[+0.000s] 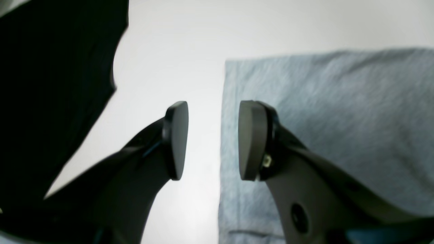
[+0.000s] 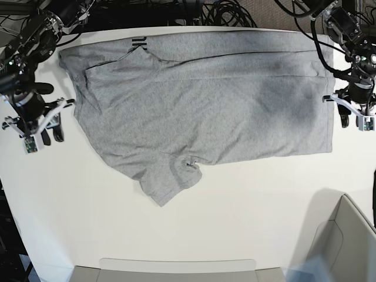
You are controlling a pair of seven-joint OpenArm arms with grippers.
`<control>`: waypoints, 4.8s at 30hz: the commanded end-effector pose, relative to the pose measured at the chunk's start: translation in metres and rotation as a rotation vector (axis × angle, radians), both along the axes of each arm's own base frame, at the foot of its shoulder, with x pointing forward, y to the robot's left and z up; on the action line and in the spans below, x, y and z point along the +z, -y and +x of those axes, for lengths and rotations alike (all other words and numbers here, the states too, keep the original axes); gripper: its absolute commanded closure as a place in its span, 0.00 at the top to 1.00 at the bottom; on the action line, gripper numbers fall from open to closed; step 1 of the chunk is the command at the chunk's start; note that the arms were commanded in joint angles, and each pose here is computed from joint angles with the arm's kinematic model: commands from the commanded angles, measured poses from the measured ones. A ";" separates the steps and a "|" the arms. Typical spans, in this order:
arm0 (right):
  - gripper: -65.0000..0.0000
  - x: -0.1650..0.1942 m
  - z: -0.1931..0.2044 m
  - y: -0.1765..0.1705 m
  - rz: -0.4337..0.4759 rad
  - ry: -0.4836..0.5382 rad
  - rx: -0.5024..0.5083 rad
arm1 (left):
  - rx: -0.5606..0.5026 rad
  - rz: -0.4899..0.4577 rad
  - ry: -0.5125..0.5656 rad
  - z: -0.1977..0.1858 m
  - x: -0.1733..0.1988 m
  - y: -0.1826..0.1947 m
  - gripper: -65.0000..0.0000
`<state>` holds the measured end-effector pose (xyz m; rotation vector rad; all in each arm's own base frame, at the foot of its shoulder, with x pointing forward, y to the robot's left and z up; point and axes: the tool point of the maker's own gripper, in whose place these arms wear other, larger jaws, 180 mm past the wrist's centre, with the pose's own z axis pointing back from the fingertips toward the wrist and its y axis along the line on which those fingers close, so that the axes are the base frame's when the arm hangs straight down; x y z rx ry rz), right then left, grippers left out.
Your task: Fold the T-shirt properly
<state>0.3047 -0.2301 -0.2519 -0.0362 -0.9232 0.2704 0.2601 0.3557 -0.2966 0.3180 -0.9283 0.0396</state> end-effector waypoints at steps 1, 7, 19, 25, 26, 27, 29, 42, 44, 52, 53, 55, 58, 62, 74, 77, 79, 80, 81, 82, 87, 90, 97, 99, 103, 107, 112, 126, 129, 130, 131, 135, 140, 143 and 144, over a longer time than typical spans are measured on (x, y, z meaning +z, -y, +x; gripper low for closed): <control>0.31 0.018 0.013 -0.011 0.016 0.065 0.025 | -0.031 0.023 0.057 0.010 0.018 0.007 0.38; 0.31 0.024 0.055 -0.092 0.186 0.102 0.085 | -0.065 -0.004 0.066 0.021 0.013 0.027 0.38; 0.31 -0.096 0.116 -0.136 0.106 -0.095 0.073 | -0.055 -0.022 0.063 0.018 0.008 0.030 0.38; 0.31 -0.157 0.112 -0.120 0.109 -0.228 0.024 | -0.054 -0.023 0.060 0.018 0.007 0.030 0.38; 0.31 -0.160 0.110 -0.120 0.110 -0.232 0.023 | -0.054 -0.023 0.060 0.018 0.007 0.030 0.38; 0.31 -0.165 0.105 -0.120 0.110 -0.245 0.020 | -0.054 -0.023 0.060 0.018 0.007 0.030 0.38; 0.31 -0.173 0.094 -0.119 0.113 -0.261 0.014 | -0.054 -0.023 0.063 0.018 0.008 0.030 0.38; 0.31 -0.160 -0.001 -0.095 0.150 -0.325 -0.094 | -0.076 -0.003 0.057 0.021 0.011 0.028 0.38; 0.31 -0.158 -0.006 -0.092 0.150 -0.320 -0.104 | -0.076 -0.004 0.056 0.021 0.010 0.028 0.38; 0.31 -0.083 0.026 -0.104 0.175 -0.096 -0.070 | -0.079 -0.002 0.055 0.021 0.010 0.028 0.38; 0.31 -0.071 0.034 -0.105 0.176 -0.061 -0.066 | -0.079 -0.002 0.055 0.021 0.010 0.028 0.38; 0.31 -0.055 0.050 -0.097 0.169 -0.033 -0.082 | -0.079 -0.002 0.055 0.021 0.010 0.028 0.38; 0.32 -0.049 0.073 -0.060 0.151 -0.099 -0.167 | -0.079 -0.002 0.052 0.020 0.009 0.028 0.38; 0.37 -0.056 0.097 -0.022 0.147 -0.149 -0.246 | -0.079 -0.004 0.050 0.020 0.009 0.028 0.38; 0.37 -0.132 0.106 -0.038 0.165 -0.280 -0.121 | -0.065 -0.014 0.046 0.019 0.007 0.028 0.38; 0.37 -0.130 0.107 -0.044 0.170 -0.273 -0.104 | -0.065 -0.014 0.047 0.019 0.007 0.028 0.38; 0.37 -0.124 0.109 -0.044 0.165 -0.254 -0.097 | -0.065 -0.015 0.048 0.019 0.007 0.029 0.38; 0.37 -0.118 0.112 -0.044 0.163 -0.237 -0.094 | -0.065 -0.015 0.048 0.019 0.007 0.029 0.38; 0.37 -0.111 0.114 -0.046 0.161 -0.214 -0.087 | -0.065 -0.015 0.048 0.019 0.007 0.029 0.38; 0.37 -0.106 0.116 -0.046 0.158 -0.201 -0.083 | -0.065 -0.015 0.048 0.019 0.007 0.029 0.38; 0.37 -0.103 0.129 -0.054 0.255 -0.206 -0.077 | -0.065 -0.015 0.051 0.020 0.008 0.029 0.38; 0.38 -0.111 0.132 -0.045 0.276 -0.240 -0.115 | -0.065 -0.015 0.051 0.020 0.008 0.029 0.38; 0.48 -0.127 0.132 -0.056 0.288 -0.306 -0.059 | -0.066 -0.015 0.050 0.020 0.007 0.029 0.38; 0.48 -0.129 0.131 -0.058 0.287 -0.312 -0.039 | -0.066 -0.016 0.050 0.020 0.007 0.029 0.38; 0.48 -0.129 0.130 -0.062 0.281 -0.312 0.001 | -0.068 -0.016 0.050 0.020 0.007 0.029 0.38; 0.48 -0.133 0.127 -0.073 0.292 -0.322 0.022 | -0.065 -0.037 0.025 0.019 -0.004 0.029 0.38; 0.48 -0.134 0.125 -0.088 0.307 -0.325 0.063 | -0.057 -0.062 -0.003 0.017 -0.017 0.026 0.38; 0.48 -0.134 0.126 -0.095 0.313 -0.329 0.090 | -0.137 -0.071 -0.006 0.033 -0.020 0.051 0.38; 0.48 -0.148 0.120 -0.096 0.333 -0.374 0.079 | -0.147 -0.072 -0.006 0.034 -0.021 0.055 0.38; 0.48 -0.151 0.119 -0.097 0.336 -0.383 0.078 | -0.147 -0.072 -0.006 0.034 -0.021 0.055 0.38; 0.48 -0.152 0.118 -0.097 0.336 -0.386 0.078 | -0.144 -0.074 -0.005 0.035 -0.020 0.054 0.38; 0.48 -0.154 0.116 -0.097 0.335 -0.391 0.079 | -0.138 -0.071 -0.004 0.052 -0.018 0.038 0.45; 0.48 -0.154 0.116 -0.097 0.333 -0.393 0.081 | -0.158 -0.097 -0.063 0.085 -0.033 0.020 0.50; 0.48 -0.153 0.116 -0.097 0.330 -0.394 0.081 | -0.171 -0.113 -0.128 0.106 -0.045 0.007 0.54; 0.48 -0.154 0.116 -0.097 0.328 -0.394 0.081 | -0.190 -0.118 -0.156 0.112 -0.049 0.003 0.56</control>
